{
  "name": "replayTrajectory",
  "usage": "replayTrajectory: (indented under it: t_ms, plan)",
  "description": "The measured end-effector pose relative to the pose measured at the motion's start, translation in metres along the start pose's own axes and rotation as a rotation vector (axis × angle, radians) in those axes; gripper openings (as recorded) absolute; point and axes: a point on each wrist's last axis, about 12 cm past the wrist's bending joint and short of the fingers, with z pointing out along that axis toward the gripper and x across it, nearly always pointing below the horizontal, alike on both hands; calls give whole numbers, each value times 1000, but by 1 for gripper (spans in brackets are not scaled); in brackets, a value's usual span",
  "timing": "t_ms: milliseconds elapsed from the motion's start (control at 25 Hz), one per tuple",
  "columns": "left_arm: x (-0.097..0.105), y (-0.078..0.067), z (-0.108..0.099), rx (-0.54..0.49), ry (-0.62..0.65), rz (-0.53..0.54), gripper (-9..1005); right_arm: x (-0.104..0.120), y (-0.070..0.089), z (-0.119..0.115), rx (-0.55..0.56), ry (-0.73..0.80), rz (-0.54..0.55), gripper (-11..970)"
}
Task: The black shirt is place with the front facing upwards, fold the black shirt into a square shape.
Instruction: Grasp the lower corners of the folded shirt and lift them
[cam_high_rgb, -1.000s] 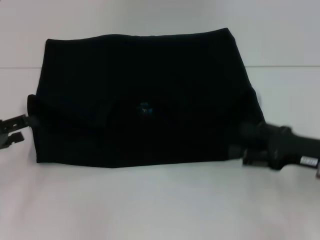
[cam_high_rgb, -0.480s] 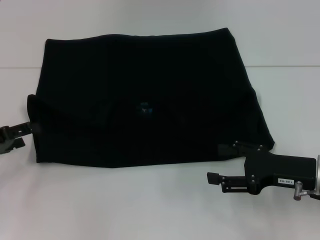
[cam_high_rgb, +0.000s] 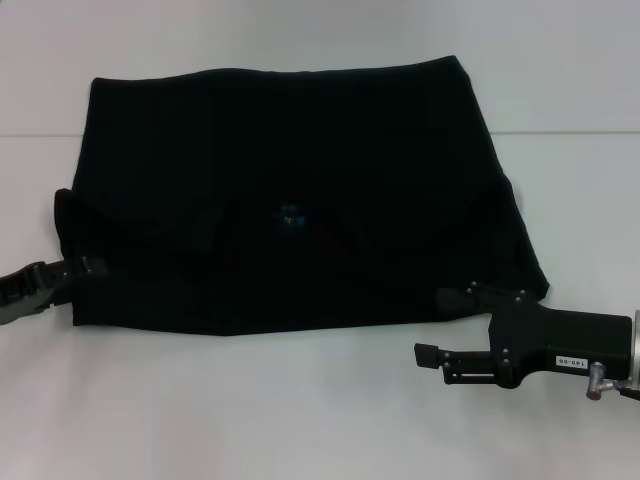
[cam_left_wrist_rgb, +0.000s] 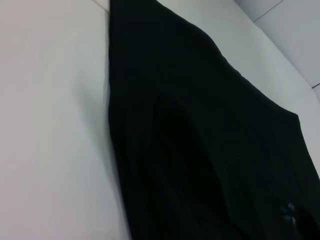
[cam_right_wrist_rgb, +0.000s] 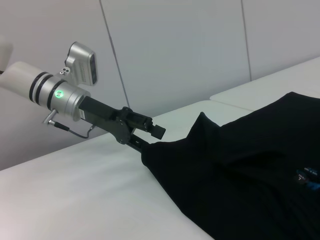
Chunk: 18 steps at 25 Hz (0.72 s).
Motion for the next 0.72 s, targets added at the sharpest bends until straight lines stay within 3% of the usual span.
replayTrajectory:
  t_ms: [440, 720]
  plan:
    - [4, -12, 13, 1, 110, 58, 740, 0, -1, -1, 7, -9, 6, 925]
    - [4, -15, 16, 8, 123, 72, 526, 1, 0, -3, 9, -12, 15, 925]
